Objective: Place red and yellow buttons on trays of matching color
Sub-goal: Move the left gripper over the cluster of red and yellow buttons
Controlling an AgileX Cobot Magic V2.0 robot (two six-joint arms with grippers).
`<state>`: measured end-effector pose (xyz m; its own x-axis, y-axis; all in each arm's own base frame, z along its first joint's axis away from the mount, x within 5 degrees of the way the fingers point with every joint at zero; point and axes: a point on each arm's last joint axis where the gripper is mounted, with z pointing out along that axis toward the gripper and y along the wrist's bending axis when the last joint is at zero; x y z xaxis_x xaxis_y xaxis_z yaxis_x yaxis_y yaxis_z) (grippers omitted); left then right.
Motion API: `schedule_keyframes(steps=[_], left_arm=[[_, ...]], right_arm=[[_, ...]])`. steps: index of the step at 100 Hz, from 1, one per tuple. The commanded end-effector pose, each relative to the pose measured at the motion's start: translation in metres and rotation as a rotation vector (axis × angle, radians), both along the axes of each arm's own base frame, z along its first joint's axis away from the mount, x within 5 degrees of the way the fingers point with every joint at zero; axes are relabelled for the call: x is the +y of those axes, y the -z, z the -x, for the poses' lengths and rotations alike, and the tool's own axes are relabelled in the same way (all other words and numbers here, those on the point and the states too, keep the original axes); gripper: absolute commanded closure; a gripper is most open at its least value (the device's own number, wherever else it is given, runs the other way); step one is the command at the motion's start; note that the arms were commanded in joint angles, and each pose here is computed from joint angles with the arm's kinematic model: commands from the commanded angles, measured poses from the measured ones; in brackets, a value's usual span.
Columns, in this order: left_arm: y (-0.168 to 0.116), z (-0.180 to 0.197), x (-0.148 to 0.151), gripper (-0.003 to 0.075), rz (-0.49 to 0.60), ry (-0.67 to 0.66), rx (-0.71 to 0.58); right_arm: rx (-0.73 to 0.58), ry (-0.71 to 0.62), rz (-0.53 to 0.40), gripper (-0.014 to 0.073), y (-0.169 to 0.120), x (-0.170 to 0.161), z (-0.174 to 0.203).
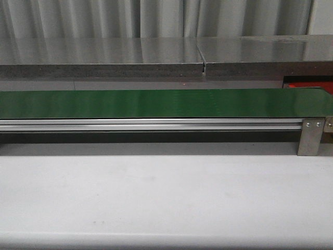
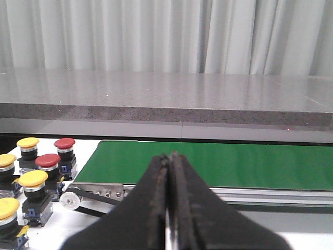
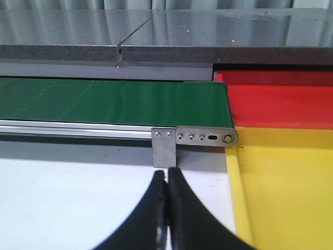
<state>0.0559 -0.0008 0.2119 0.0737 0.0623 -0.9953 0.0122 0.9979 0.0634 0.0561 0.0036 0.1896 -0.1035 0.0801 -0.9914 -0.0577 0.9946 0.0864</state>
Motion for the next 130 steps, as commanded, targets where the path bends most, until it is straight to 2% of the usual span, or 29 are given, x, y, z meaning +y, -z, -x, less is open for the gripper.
schedule_keyframes(steps=[1,25,37,48,59,76,88,99,130], left_arm=[[-0.004,0.004,-0.002,0.0739,0.006,0.022,-0.101],[-0.009,0.004,-0.002,0.0739,0.007,0.022,-0.113],[-0.025,0.007,-0.001,0.0739,0.007,0.016,-0.122],[-0.048,0.008,0.001,0.0739,0.013,-0.001,-0.067],[-0.073,0.003,0.002,0.0739,0.016,-0.019,0.027],[-0.11,-0.017,0.006,0.0739,-0.022,-0.073,0.25],[-0.126,-0.035,0.008,0.0739,-0.024,-0.096,0.391],[-0.129,-0.056,0.008,0.0739,-0.029,-0.102,0.484],[-0.106,-0.098,0.007,0.0739,-0.044,-0.1,0.667]], right_arm=[[-0.119,-0.002,0.009,0.0713,-0.015,0.0,0.002],[-0.119,-0.002,0.009,0.0713,-0.015,0.0,0.002],[-0.119,-0.002,0.009,0.0713,-0.015,0.0,0.002],[-0.119,-0.002,0.009,0.0713,-0.015,0.0,0.002],[-0.119,-0.002,0.009,0.0713,-0.015,0.0,0.002],[-0.119,-0.002,0.009,0.0713,-0.015,0.0,0.002],[-0.119,-0.002,0.009,0.0713,-0.015,0.0,0.002],[-0.119,-0.002,0.009,0.0713,-0.015,0.0,0.002],[-0.119,-0.002,0.009,0.0713,-0.015,0.0,0.002]])
